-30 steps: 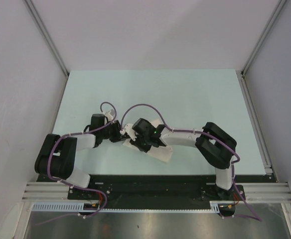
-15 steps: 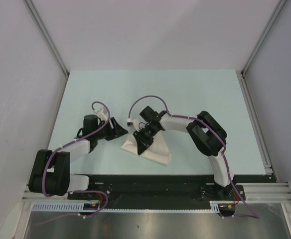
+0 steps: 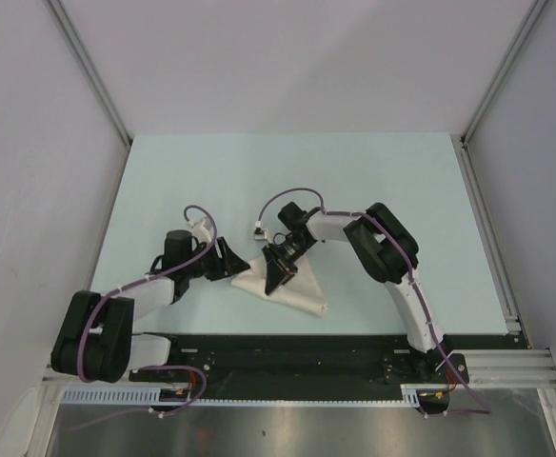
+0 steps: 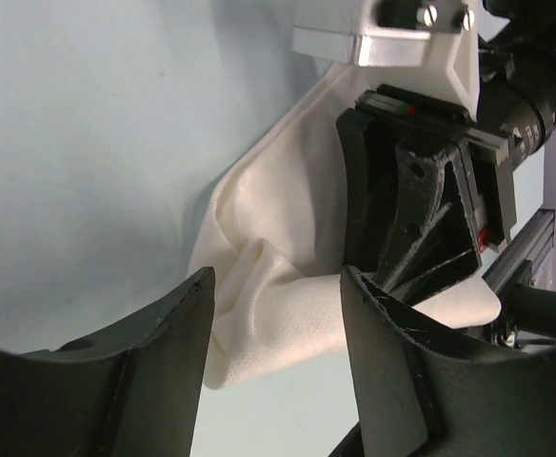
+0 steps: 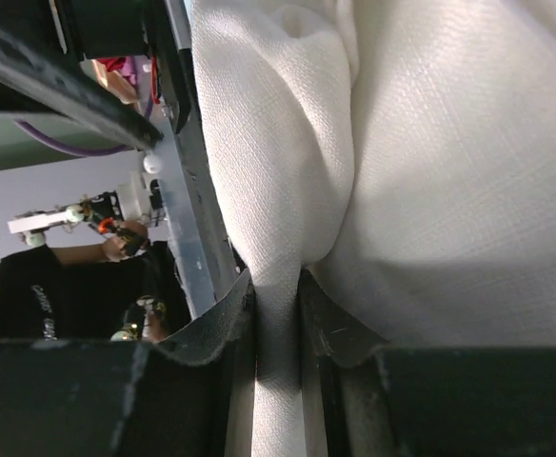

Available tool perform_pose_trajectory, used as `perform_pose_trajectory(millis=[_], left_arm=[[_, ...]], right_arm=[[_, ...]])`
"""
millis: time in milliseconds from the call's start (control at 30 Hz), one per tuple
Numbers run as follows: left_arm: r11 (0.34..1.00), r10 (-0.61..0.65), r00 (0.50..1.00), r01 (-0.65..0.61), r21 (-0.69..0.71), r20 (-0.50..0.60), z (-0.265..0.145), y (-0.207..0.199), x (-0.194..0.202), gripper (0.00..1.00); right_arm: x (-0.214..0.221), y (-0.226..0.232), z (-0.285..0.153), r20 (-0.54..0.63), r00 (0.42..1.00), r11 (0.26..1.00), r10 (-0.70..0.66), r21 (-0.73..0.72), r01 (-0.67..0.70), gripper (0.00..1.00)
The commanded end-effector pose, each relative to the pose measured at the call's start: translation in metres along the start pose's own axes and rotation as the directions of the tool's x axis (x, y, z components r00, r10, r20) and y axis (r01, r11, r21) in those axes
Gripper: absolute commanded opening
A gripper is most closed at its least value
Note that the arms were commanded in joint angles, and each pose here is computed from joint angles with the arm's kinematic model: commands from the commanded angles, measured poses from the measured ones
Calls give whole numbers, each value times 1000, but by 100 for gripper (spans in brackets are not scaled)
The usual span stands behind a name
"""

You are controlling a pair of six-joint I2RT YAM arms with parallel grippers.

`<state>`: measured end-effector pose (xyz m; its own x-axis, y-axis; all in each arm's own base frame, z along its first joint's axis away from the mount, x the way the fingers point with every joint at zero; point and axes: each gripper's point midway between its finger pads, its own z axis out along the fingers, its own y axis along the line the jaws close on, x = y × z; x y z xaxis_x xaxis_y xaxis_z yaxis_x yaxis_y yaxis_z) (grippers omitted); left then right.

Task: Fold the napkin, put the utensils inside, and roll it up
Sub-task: Roll the napkin with the utensil

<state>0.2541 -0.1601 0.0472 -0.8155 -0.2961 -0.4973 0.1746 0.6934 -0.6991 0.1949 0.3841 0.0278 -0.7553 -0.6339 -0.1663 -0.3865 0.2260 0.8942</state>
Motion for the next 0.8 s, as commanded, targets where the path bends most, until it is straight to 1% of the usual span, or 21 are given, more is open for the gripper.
perform_pose_trajectory(millis=[0,100,200,300,333,400,433,533,567,633,667,700,767], left_arm=[[998,35,999,-34,51,-26,7,-9,6,59],[999,29,999,-27,46,-46,12,-7,8,57],[1000,14,998,-12,29,-66,17,-2,11,53],[1000,-16,997,16,5,-74,21,3,13,41],[1000,-24,997,24,-3,-75,22,5,13,31],[998,-55,995,52,-39,-79,23,12,16,19],[997,-63,995,59,-50,-78,23,13,16,10],[994,-77,994,71,-82,-76,22,18,16,2],[994,-79,994,72,-87,-78,22,19,16,0],[993,-81,993,72,-97,-88,22,20,16,0],[991,-90,991,80,-107,-101,22,21,20,0],[991,-86,991,75,-108,-104,23,21,18,0],[989,-95,988,81,-120,-118,22,22,19,0]], right_arm=[[-10,3,-4,8,999,998,45,-40,-45,16],[-10,2,-2,5,999,998,49,-36,-48,16],[-10,-1,-2,7,999,998,54,-32,-54,16],[-9,-3,-2,5,998,998,58,-26,-58,16],[-9,-2,-2,5,998,998,57,-26,-57,16],[-10,-2,-3,10,999,999,52,-17,-52,17],[-11,-2,-4,12,999,999,48,-13,-48,17],[-17,0,-11,34,999,999,34,17,-35,22],[-19,-2,-14,44,999,999,32,37,-34,26],[-27,5,-23,72,997,998,7,67,-11,33],[-30,3,-28,86,996,995,2,103,-11,43],[-39,13,-36,115,993,991,-38,134,23,50],[-47,13,-46,150,985,972,-88,228,52,57]])
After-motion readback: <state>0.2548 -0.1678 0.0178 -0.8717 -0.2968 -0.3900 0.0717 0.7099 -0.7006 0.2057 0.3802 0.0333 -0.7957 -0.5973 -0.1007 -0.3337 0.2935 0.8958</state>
